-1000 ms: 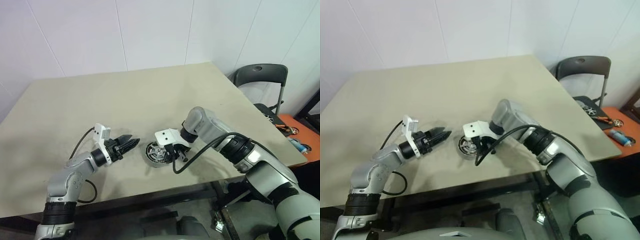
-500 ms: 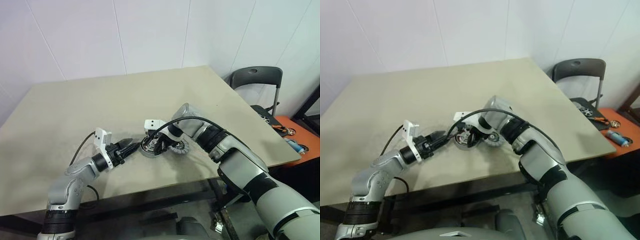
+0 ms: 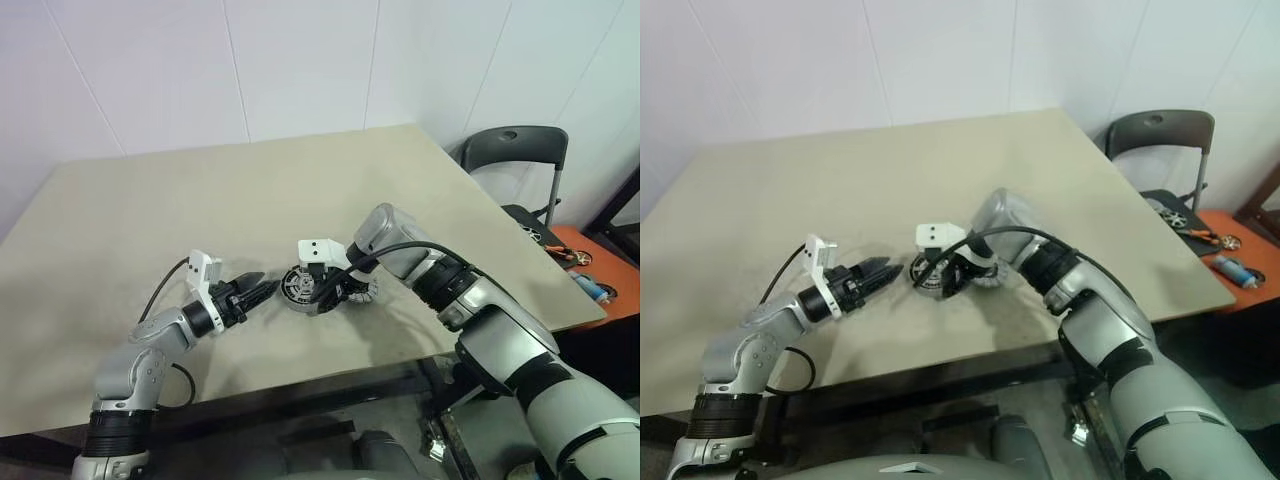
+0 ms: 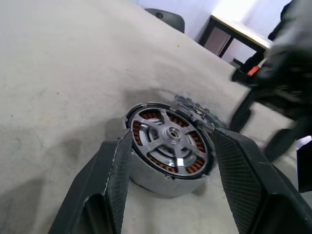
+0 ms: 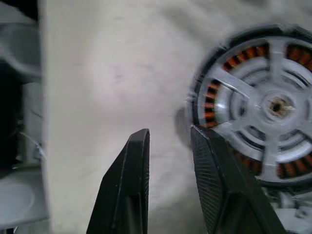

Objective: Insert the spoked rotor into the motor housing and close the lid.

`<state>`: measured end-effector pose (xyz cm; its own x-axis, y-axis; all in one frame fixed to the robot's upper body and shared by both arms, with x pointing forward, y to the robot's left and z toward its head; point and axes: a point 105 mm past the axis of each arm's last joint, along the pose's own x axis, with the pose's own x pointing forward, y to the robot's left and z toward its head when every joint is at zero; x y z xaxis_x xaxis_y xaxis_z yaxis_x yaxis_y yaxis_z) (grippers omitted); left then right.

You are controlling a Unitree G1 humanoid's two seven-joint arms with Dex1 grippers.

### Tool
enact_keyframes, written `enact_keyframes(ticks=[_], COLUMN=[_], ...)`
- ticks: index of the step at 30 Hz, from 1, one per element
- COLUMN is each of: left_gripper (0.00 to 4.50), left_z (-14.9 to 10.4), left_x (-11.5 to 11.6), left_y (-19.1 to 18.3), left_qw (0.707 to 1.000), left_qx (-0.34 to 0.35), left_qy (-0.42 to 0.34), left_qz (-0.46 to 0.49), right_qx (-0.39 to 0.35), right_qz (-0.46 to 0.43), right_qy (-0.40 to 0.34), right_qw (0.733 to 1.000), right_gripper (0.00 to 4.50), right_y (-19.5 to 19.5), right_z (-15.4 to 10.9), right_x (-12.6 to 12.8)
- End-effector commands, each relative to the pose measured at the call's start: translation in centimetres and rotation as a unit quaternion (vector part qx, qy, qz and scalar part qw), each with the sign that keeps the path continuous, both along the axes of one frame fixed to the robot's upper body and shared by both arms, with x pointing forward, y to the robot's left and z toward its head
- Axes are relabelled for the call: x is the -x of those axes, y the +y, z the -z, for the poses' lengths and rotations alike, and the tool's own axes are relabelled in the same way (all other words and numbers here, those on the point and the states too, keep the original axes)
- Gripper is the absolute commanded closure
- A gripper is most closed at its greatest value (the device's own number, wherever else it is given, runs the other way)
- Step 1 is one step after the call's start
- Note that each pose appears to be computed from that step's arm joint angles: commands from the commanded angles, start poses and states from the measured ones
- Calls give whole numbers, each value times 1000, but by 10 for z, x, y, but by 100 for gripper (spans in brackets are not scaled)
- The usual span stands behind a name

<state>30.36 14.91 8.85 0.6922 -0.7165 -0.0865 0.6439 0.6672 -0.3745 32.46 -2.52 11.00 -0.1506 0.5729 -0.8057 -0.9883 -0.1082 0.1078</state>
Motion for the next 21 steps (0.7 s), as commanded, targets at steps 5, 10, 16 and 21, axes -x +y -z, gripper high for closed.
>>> enact_keyframes(ticks=[5,10,16,21], left_gripper=[171,171,171,171], left_z=[-15,-18,-47,-57], left_x=[-4,0,-9,-21], left_y=[5,7,7,-1], left_qw=[1000,1000,998,996], left_qx=[-4,-4,-7,-19], left_qy=[-29,-28,-52,-59], left_qz=[4,14,45,65], right_qx=[-252,-335,-333,-356], right_qz=[170,423,621,680], right_qy=[73,146,162,176], right_qw=[950,829,690,616], right_gripper=[312,312,312,312], right_y=[-8,-61,-97,-101], right_z=[-95,-70,4,14], right_x=[-9,-12,12,16])
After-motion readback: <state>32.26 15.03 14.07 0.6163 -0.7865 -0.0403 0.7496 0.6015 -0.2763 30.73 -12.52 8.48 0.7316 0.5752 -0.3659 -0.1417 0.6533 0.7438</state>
